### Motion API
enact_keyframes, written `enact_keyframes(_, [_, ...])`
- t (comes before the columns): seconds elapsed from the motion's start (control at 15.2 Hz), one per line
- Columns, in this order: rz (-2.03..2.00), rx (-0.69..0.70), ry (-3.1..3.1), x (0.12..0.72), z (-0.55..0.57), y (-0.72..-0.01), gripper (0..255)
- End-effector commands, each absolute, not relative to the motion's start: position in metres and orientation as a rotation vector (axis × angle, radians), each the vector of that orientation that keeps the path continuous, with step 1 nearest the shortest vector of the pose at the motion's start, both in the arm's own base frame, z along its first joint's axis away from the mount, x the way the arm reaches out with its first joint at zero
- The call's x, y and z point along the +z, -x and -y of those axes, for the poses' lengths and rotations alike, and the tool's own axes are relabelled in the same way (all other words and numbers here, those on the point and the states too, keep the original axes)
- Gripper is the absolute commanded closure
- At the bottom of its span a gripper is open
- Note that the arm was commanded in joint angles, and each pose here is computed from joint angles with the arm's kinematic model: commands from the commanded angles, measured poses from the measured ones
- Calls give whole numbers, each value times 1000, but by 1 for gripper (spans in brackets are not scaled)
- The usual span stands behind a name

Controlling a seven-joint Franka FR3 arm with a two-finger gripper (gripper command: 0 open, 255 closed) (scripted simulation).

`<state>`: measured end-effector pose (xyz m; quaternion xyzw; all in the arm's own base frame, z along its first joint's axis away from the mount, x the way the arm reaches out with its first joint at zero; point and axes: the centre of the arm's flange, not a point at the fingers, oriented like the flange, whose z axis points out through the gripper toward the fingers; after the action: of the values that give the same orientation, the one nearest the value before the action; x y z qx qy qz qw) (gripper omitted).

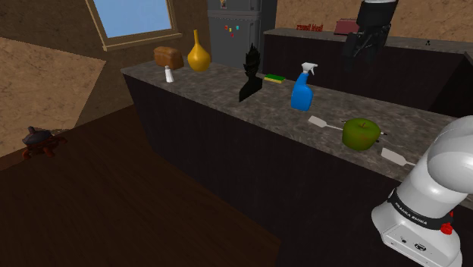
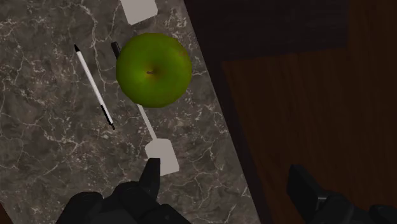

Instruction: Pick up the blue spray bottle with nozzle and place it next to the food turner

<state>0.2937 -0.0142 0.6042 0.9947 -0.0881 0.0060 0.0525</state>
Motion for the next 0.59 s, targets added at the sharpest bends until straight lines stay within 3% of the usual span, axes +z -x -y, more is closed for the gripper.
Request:
enact_keyframes(0.0, [268,18,-3025,604,14,-294,0])
enact_keyframes(0.53, [101,188,-3070,542,90,-325,0])
